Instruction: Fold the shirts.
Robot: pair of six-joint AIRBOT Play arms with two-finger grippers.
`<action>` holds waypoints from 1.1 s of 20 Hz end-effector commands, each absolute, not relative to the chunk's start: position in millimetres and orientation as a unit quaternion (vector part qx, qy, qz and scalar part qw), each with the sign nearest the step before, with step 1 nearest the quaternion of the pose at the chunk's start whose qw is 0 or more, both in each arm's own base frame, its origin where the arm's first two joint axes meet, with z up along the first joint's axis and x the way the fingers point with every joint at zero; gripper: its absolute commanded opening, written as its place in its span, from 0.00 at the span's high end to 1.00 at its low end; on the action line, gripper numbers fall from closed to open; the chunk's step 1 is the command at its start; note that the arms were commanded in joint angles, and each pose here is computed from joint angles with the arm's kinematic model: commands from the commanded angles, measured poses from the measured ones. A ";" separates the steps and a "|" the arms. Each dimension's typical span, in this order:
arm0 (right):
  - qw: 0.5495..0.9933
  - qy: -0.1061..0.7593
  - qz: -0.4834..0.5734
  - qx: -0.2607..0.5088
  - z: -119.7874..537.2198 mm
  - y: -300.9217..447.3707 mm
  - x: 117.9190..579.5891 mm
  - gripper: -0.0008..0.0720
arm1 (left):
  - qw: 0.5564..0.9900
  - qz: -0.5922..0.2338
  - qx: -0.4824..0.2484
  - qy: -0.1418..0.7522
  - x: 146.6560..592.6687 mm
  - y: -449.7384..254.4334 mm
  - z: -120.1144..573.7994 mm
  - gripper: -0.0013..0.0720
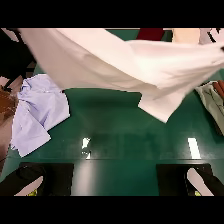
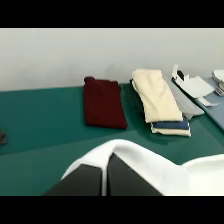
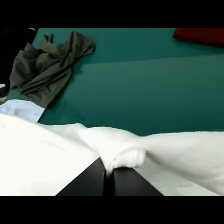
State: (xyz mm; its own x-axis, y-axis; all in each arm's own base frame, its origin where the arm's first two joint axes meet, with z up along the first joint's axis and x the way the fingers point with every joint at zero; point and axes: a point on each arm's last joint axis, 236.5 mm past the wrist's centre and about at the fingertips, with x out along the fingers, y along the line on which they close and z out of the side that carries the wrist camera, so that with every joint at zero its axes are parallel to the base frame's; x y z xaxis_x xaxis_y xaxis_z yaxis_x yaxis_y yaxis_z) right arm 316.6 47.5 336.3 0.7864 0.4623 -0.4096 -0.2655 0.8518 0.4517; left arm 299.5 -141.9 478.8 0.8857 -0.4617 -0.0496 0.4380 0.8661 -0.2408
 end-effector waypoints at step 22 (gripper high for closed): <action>0.833 0.524 0.057 0.166 108.2 -7.4 429.9 0.95 | 0.935 -0.217 -0.012 0.280 447.9 -195.5 219.3 0.95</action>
